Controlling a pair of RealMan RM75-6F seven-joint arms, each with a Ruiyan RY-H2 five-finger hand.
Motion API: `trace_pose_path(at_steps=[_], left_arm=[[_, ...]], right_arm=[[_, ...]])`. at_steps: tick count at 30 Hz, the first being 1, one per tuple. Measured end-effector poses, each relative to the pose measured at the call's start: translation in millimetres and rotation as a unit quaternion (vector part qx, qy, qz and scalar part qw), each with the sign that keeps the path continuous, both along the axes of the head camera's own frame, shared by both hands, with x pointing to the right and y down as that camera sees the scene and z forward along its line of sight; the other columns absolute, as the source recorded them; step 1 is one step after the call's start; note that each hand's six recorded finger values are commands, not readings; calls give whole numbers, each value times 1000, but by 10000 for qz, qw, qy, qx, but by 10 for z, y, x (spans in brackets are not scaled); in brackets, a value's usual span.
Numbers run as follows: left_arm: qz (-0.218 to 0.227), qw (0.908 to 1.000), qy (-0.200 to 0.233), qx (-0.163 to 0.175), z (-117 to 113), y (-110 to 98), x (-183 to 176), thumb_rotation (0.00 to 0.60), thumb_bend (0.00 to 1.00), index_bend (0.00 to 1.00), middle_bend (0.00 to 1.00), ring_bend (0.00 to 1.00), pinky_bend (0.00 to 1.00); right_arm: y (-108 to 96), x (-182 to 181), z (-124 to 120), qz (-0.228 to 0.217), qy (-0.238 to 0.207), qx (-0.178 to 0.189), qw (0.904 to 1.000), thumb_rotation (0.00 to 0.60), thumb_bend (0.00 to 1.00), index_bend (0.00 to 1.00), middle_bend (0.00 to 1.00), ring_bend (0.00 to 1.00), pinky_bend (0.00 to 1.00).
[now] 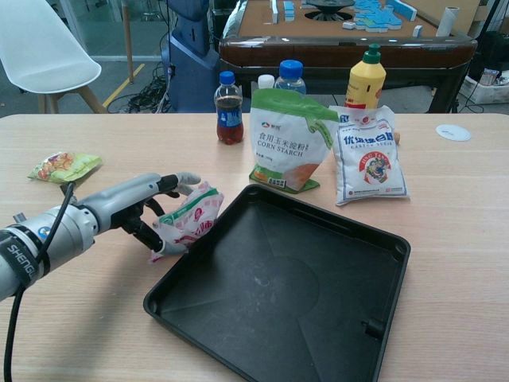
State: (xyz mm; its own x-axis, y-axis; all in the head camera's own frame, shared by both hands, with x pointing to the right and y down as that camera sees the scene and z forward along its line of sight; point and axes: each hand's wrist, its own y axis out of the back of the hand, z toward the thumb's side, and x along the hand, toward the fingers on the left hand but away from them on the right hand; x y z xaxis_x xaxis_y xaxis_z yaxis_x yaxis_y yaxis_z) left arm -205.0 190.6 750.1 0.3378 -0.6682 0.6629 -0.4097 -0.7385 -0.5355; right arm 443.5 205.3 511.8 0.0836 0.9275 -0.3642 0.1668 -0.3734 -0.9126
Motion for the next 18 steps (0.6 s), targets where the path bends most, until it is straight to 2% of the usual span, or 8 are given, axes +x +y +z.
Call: trace_pose_path(at_steps=[7,13,18], left_arm=[[-23,10000,-17,-1,84,-33,44,600,191,166,195,175,234],[-136,9999,11,-47,163,-47,75,600,192,256,279,251,286],[-376,9992,95,-92,228,-100,83,600,194,378,444,418,363]], right_arm=[[12,29,-5,44,25,-5,10000,600,210,233,281,61,60],[12,26,-1,45,30,-19,10000,600,211,233,281,61,60],[6,26,-9,55,39,-11,10000,600,211,233,281,60,60]])
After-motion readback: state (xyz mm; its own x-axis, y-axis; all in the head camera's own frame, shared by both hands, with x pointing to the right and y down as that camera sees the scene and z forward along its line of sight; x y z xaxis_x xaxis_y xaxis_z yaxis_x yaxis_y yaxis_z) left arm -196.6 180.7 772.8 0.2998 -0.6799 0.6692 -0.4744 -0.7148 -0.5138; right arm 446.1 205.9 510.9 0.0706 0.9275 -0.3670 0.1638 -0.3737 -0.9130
